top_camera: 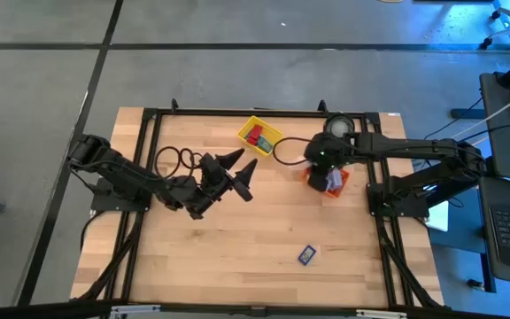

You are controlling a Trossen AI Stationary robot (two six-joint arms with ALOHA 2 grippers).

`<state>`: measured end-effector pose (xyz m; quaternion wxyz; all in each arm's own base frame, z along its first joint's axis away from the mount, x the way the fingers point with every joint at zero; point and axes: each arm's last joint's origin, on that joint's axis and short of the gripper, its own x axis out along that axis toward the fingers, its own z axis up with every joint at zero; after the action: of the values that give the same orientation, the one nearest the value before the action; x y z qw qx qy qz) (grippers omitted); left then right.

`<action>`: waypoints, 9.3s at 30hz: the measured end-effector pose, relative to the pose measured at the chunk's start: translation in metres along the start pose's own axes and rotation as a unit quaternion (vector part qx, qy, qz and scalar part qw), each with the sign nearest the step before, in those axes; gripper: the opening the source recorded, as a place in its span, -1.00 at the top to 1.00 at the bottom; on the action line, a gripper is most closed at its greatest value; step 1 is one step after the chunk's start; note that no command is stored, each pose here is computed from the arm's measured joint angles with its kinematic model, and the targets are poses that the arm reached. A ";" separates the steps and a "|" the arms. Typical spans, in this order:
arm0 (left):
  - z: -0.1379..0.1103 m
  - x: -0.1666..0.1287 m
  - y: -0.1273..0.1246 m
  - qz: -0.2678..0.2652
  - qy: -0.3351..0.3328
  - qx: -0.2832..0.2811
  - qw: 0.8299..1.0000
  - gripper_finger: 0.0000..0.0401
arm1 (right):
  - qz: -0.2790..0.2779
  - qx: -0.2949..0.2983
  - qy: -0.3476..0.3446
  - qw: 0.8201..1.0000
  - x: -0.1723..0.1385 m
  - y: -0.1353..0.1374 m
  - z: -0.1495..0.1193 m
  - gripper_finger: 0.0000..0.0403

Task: Pick & Place Office items
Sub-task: Put the pink charger adapter into the orange bin, then put the blue digital clock into the yellow bin, then return to Home Position

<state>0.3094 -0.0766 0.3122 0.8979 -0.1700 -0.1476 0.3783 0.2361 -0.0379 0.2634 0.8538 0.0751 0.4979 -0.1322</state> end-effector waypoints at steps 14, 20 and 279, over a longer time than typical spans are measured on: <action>-0.002 -0.021 -0.010 -0.023 0.015 -0.004 1.000 -0.31 | -0.086 0.008 0.130 0.988 0.018 -0.022 -0.043 0.41; -0.002 -0.027 -0.011 0.004 0.014 0.009 1.000 -0.32 | -0.090 0.038 0.114 0.989 0.039 -0.023 -0.057 0.40; 0.112 -0.042 0.059 -0.076 0.059 0.135 0.986 -0.30 | -0.019 0.190 -0.421 0.887 -0.043 -0.038 -0.147 -0.45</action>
<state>0.2002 -0.0470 0.3829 0.9459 -0.0580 -0.0544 0.3146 0.0820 -0.0297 0.2284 0.9498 0.1640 0.0584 -0.2599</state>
